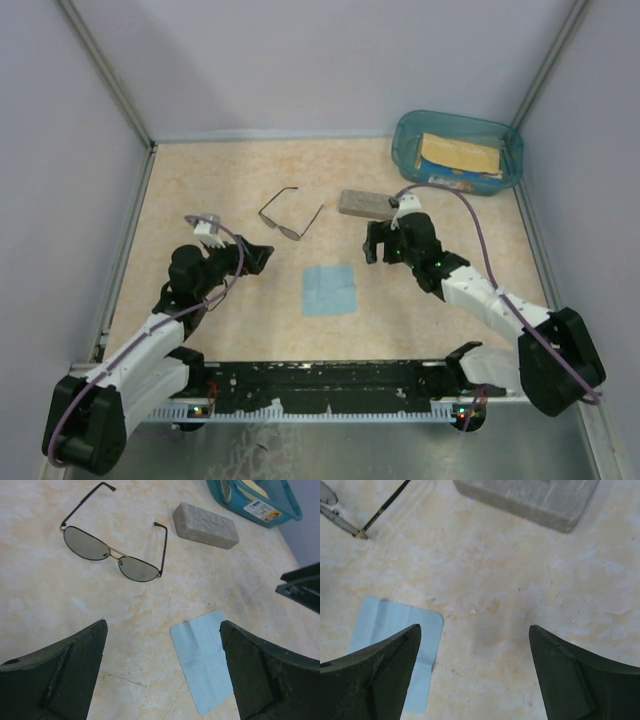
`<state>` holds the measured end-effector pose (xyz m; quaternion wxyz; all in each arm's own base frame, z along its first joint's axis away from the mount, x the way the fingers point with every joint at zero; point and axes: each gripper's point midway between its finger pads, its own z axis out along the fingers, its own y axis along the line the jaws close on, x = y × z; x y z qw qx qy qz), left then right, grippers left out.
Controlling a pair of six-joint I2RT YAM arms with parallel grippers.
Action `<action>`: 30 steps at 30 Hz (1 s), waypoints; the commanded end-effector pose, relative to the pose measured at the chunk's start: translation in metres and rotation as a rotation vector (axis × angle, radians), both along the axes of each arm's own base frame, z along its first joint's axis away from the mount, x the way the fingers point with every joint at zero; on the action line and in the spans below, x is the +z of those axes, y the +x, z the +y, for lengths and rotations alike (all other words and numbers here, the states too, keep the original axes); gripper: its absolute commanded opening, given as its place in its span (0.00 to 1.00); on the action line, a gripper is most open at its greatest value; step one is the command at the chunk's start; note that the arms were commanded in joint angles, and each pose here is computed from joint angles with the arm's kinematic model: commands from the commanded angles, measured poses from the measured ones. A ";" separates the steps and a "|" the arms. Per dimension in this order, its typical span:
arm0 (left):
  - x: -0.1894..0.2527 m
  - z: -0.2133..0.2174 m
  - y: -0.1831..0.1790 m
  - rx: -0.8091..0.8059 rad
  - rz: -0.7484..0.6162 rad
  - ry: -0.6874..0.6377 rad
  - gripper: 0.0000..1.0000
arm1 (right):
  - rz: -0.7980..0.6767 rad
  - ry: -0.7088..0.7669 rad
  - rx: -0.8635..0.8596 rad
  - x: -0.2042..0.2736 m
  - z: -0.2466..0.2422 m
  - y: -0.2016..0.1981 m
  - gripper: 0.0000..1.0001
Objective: Organize the sunglasses
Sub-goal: Adjust the sunglasses case at the center of the board.
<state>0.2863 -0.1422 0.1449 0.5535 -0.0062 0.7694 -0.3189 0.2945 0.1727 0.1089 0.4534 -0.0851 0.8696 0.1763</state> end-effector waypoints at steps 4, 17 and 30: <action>0.022 -0.025 0.008 -0.058 -0.047 0.045 1.00 | -0.081 -0.130 -0.135 0.043 -0.016 0.080 0.94; 0.032 -0.033 0.012 -0.088 -0.085 0.040 1.00 | 0.053 -0.061 -0.178 0.007 -0.032 0.176 0.99; 0.034 -0.046 0.019 -0.117 -0.071 0.031 1.00 | 0.023 -0.080 -0.093 0.024 0.030 0.201 0.99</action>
